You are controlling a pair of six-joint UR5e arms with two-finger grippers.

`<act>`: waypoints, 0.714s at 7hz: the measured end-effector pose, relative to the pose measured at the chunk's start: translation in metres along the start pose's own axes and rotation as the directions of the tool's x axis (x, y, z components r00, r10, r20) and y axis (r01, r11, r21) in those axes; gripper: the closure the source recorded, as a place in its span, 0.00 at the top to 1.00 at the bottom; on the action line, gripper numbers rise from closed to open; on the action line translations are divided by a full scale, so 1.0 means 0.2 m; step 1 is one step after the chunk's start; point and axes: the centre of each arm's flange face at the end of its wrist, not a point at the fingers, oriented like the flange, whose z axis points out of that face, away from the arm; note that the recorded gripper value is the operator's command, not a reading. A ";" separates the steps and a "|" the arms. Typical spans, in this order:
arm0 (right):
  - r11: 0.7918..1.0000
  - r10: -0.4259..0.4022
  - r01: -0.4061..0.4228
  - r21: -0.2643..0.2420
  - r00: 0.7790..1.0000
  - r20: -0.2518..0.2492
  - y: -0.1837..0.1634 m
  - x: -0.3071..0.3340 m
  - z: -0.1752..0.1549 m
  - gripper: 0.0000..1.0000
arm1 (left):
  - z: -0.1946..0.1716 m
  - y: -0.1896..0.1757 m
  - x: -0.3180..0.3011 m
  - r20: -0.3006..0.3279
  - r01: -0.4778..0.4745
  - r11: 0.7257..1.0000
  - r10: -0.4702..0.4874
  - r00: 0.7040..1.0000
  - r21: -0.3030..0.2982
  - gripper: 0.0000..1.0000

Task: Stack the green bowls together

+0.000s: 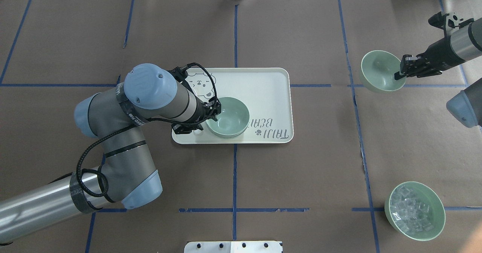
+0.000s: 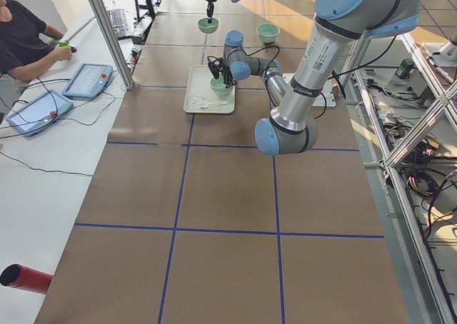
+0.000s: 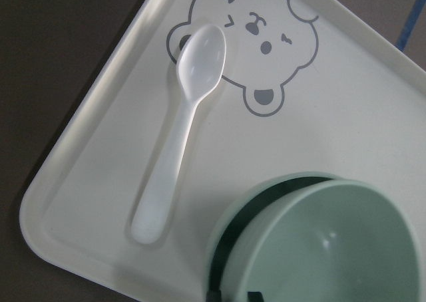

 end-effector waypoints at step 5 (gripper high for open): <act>0.999 0.029 -0.028 -0.019 0.995 0.100 0.01 -0.55 0.00 0.00 | -0.39 -0.40 -0.02 0.036 -0.159 0.983 0.157 0.987 0.090 1.00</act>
